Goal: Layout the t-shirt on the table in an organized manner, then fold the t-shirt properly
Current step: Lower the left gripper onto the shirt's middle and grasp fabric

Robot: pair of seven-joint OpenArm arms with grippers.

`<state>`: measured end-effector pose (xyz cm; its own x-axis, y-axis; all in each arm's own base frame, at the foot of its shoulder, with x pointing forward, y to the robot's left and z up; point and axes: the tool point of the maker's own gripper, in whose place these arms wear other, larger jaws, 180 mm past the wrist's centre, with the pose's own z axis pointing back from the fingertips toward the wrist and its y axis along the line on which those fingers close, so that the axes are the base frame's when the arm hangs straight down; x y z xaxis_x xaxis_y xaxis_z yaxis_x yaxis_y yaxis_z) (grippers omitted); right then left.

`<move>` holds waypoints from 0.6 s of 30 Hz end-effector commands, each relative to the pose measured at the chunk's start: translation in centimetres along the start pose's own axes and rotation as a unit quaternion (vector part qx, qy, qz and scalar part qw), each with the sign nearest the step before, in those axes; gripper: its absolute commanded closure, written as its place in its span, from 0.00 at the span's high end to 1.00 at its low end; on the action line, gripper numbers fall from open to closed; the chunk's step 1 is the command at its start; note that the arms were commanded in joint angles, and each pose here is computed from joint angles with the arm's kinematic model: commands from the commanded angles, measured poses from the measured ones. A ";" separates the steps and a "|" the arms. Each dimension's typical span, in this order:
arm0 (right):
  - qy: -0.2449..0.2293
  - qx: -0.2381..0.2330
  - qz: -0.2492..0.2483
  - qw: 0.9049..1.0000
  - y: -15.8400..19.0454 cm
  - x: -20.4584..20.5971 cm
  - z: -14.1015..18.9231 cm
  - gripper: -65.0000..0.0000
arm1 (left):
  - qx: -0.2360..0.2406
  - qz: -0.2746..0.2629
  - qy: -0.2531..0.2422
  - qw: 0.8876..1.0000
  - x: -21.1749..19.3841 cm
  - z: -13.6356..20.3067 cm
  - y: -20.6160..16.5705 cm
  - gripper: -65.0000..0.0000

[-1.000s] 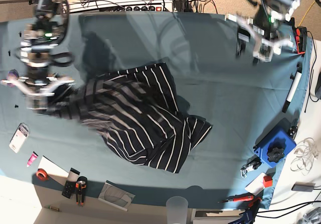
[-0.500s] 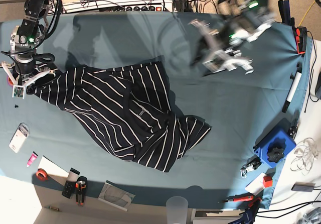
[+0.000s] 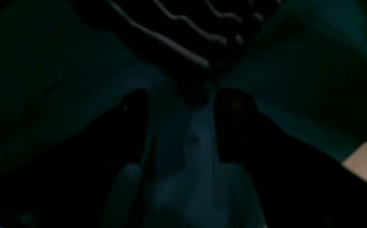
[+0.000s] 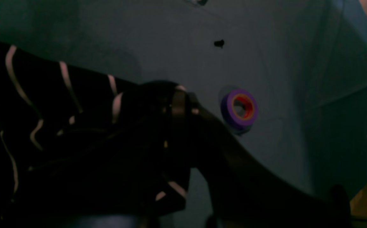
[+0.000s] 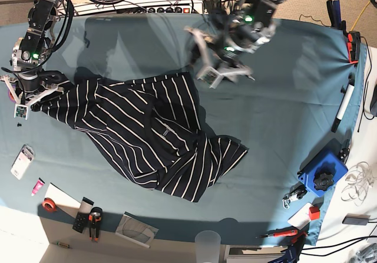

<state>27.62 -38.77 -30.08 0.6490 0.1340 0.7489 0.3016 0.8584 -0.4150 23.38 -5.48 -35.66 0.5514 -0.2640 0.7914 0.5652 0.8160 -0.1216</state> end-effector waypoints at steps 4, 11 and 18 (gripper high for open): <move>-0.025 -0.016 0.004 1.000 -1.2 1.7 0.2 0.00 | -0.021 0.052 -0.031 0.998 2.4 -1.3 -1.8 0.52; -0.022 -0.012 0.015 1.000 -1.0 1.6 0.2 0.00 | 0.053 0.090 0.016 0.994 0.9 -2.6 0.3 0.52; -0.021 -0.011 0.016 1.000 -1.0 1.5 0.2 0.00 | 0.032 0.135 0.024 0.990 -0.1 -2.9 1.1 0.52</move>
<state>27.58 -38.62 -30.29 0.6613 0.1480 0.7354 0.2797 0.8610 -0.4248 25.11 -5.65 -38.56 0.7266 -0.0708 0.6834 0.3485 0.8952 -0.2777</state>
